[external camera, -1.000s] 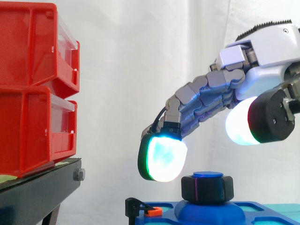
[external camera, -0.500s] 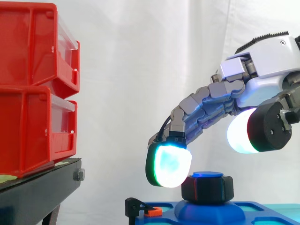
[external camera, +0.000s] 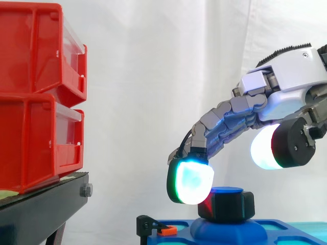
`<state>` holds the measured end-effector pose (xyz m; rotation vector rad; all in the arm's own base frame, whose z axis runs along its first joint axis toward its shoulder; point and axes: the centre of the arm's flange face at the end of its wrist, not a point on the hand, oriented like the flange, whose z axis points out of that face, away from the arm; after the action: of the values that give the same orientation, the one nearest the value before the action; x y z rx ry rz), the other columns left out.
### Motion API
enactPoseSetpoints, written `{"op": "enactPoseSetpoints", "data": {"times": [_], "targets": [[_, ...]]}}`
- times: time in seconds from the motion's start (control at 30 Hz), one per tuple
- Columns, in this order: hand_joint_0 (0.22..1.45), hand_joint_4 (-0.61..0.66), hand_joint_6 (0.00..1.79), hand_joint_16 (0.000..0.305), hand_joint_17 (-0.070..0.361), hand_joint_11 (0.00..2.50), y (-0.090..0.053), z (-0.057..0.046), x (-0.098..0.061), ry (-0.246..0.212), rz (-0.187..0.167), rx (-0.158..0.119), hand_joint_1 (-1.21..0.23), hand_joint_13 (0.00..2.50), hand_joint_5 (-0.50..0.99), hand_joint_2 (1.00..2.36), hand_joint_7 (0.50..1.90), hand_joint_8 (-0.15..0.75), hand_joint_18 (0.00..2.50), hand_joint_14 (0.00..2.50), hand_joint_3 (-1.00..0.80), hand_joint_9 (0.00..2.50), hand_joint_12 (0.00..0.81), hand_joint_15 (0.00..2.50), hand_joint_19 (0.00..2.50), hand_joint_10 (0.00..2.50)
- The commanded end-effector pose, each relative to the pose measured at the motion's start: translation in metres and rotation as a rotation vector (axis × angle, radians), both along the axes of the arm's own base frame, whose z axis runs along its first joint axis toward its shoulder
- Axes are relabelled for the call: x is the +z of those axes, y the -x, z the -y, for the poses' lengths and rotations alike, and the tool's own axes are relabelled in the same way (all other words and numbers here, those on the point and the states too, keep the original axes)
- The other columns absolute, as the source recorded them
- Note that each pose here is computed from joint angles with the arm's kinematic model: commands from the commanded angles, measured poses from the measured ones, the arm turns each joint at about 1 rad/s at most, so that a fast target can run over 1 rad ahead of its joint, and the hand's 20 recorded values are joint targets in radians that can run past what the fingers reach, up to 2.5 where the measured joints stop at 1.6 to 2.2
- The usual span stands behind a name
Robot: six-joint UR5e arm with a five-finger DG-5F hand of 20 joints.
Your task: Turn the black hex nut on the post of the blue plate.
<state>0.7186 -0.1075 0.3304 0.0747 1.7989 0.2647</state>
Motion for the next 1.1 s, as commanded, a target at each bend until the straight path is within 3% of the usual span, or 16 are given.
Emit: {"op": "enactPoseSetpoints", "data": {"times": [0.0,0.2,1.07], "targets": [[0.49,0.18,0.5,0.057,0.128,0.0,0.002,0.006,0.0,0.002,-0.004,0.006,-0.37,0.33,-0.19,1.0,0.79,0.229,0.15,0.0,-0.5,0.29,0.345,0.05,0.12,0.0],[0.49,0.17,0.5,0.057,0.128,0.0,0.006,0.014,-0.002,0.009,-0.024,0.008,-0.35,0.33,-0.19,1.0,0.79,0.228,0.15,0.0,-0.5,0.29,0.345,0.06,0.11,0.0],[0.49,0.18,0.5,0.057,0.128,0.0,0.02,0.058,-0.001,0.007,-0.024,0.037,-0.34,0.34,-0.19,1.0,0.8,0.23,0.15,0.0,-0.5,0.29,0.346,0.06,0.11,0.0]]}}
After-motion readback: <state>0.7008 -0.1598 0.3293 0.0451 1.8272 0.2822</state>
